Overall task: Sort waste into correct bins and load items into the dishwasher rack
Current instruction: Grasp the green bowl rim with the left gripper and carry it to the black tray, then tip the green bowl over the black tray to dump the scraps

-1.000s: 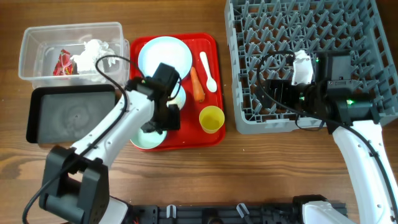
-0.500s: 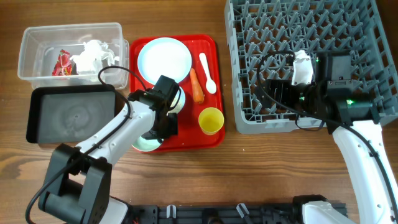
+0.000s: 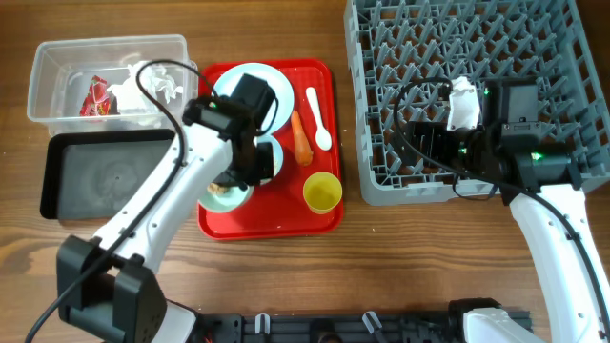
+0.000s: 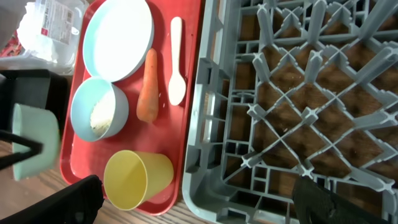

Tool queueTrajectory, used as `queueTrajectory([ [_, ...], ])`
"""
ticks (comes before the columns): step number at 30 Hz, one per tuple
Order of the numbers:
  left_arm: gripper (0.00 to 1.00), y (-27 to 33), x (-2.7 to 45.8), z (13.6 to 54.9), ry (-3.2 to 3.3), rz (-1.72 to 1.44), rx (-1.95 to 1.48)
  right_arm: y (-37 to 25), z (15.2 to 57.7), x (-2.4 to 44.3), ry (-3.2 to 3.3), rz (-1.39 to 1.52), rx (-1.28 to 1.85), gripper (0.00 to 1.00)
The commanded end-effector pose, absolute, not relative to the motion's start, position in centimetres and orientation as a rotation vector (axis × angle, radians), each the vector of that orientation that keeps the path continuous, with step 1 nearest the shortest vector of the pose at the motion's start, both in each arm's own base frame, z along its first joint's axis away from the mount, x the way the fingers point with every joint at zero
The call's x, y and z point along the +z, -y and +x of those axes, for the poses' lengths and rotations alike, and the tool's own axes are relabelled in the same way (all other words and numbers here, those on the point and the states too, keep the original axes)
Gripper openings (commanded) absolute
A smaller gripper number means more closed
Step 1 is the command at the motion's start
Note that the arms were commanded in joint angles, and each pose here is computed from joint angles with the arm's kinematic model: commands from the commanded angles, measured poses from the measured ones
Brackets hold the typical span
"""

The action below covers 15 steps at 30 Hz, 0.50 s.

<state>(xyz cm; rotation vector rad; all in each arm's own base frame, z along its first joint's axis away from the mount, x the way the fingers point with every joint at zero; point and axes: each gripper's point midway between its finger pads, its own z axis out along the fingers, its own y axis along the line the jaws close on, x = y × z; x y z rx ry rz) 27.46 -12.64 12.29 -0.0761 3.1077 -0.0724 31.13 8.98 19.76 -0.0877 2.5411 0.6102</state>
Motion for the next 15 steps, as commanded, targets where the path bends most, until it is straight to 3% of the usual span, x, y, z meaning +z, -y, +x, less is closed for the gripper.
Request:
queueTrajectory([
  [1,0.04,10.3,14.4,29.4,-3.065,-0.101,-0.108,-8.8,31.1,19.3,-2.558,-0.062,0.611,1.0],
  [4,0.04,7.6,14.6,30.3,-3.065,-0.156,-0.201,-8.8,31.0,19.2,-2.565,-0.06,0.611,1.0],
  [15,0.04,-5.2,19.0,35.8,-2.497,-0.426,-1.034,-8.2,30.3,18.5,-2.613,-0.039,0.567,1.0],
])
